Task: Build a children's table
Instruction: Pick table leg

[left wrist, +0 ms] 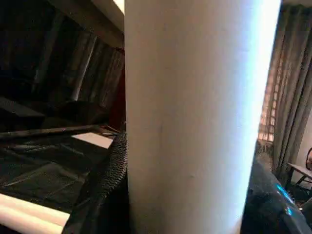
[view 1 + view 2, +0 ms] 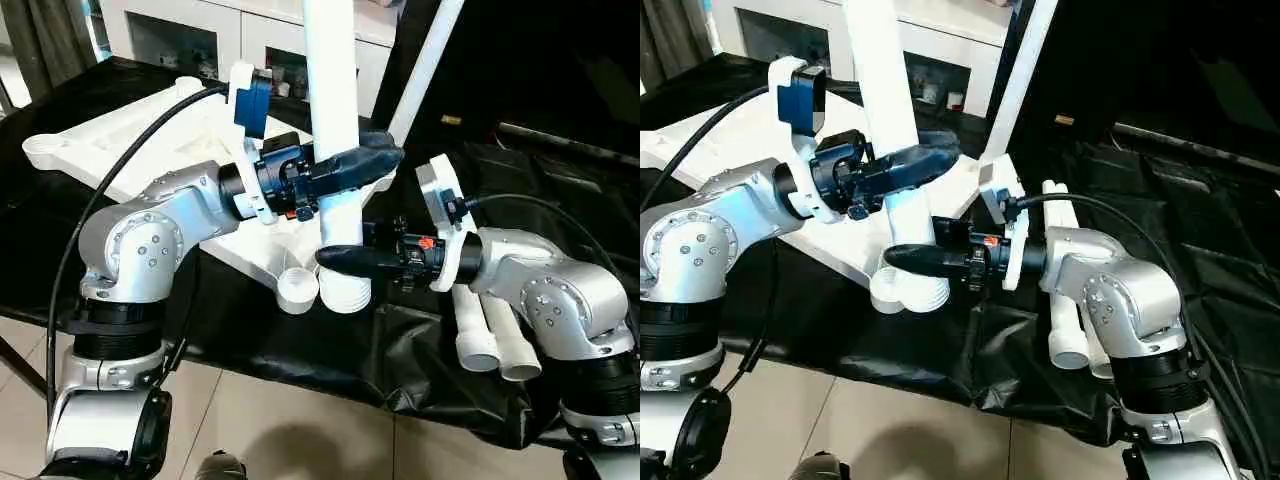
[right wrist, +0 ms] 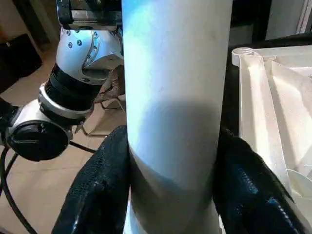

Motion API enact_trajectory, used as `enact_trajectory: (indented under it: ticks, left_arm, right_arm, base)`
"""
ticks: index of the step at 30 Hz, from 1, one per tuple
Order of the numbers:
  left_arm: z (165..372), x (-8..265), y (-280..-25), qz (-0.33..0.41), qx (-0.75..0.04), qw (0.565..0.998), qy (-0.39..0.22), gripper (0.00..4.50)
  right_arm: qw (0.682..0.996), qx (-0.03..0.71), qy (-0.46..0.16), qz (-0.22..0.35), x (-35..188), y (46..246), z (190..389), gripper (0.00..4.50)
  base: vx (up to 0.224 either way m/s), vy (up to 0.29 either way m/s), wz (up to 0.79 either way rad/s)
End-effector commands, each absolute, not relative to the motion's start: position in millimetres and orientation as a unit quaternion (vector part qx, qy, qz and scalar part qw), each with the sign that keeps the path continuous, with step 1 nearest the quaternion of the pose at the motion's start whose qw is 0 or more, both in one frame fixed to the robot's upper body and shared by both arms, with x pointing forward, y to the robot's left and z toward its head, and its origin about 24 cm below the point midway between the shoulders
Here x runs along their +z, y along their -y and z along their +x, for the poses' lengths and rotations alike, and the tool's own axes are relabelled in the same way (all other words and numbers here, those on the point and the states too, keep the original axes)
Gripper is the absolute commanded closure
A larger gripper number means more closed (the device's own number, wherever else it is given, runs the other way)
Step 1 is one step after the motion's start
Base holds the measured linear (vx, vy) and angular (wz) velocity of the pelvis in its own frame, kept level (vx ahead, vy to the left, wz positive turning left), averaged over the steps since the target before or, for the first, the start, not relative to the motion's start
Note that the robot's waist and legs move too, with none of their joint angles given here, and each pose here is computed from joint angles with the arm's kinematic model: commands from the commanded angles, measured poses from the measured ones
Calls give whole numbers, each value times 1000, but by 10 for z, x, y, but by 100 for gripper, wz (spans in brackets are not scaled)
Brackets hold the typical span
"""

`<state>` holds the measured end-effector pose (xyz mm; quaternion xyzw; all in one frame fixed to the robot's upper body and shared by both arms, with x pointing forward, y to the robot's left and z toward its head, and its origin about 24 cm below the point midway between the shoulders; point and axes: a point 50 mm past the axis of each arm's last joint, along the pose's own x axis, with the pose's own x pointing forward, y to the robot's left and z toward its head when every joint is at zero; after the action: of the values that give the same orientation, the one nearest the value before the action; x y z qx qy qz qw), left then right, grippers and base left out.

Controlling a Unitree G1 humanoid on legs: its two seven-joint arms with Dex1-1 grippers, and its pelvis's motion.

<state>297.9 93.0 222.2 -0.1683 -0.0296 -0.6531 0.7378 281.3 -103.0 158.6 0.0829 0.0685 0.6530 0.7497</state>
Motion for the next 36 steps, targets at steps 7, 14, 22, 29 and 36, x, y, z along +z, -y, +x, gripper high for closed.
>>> enact_trajectory:
  ticks: [7, 14, 22, 29, 36]
  left_arm:
    - [3287, 2189, -822, -152, -525, 837, 17, 183]
    - [3312, 2187, -802, -162, -510, 845, 12, 168]
    - [3374, 2237, -846, -171, -496, 851, 16, 229]
    - [3369, 2272, -809, -150, -499, 853, 17, 260]
    - [3284, 2244, -700, -96, -534, 840, 6, 264]
  right_arm:
    - [822, 558, -72, 94, 1458, 1078, 2997, 260]
    - [822, 555, -64, 110, 1479, 1069, 3003, 261]
    - [823, 553, -63, 115, 1480, 1083, 3014, 261]
    - [833, 539, -74, 103, 1449, 1087, 3043, 205]
    - [835, 536, -103, 72, 1441, 1077, 3066, 145]
  base:
    - [0, 0, 0]
    - [0, 0, 0]
    - [0, 0, 0]
    - [0, 0, 0]
    - [0, 0, 0]
